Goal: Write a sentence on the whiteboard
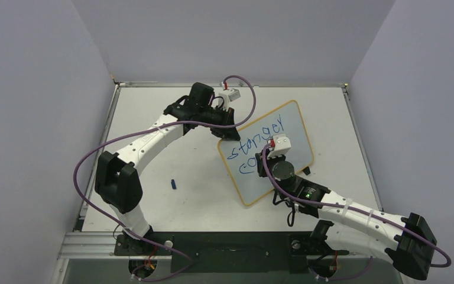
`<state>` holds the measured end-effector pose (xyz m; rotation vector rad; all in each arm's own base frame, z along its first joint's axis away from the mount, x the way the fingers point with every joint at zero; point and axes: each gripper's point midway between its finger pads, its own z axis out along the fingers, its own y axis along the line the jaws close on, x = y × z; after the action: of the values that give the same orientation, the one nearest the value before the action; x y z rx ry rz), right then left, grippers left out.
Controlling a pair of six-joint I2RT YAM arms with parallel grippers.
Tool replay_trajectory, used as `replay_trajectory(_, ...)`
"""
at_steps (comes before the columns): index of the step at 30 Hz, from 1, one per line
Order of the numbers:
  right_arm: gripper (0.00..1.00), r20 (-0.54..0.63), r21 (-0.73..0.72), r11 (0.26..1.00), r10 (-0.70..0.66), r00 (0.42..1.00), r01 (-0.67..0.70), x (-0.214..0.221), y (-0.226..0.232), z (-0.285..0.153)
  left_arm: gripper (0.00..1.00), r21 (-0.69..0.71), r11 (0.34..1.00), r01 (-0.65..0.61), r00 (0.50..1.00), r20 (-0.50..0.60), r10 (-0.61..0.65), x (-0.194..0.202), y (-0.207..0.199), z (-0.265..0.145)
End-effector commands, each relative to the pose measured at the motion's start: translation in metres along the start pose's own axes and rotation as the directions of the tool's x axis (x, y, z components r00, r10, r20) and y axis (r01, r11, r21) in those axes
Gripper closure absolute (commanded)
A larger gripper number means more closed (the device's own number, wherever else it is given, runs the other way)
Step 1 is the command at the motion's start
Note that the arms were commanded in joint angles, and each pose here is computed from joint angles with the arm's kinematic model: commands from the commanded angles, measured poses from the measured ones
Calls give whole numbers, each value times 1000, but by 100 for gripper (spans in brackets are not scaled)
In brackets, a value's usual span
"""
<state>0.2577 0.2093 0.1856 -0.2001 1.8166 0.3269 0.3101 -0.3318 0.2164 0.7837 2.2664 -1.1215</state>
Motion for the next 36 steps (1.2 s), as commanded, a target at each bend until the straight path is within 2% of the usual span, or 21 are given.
replay_trajectory(1,100,13,2,1000,16,1000,-16,-4,-1,1,100,-87,992,-94,990,94,102,-25,3,-18)
replay_trajectory(15,100,-29,42,998,54,998,-52,31,-22,-14,100,-83,992,-92,990,100,101,-26,2,-18)
replay_trajectory(30,100,69,121,993,-18,997,10,-23,-35,-16,100,-81,993,-91,990,100,99,-26,2,-17)
replay_trajectory(36,100,78,125,992,-21,997,11,-31,-35,-10,100,-81,993,-91,990,100,99,-26,2,-17)
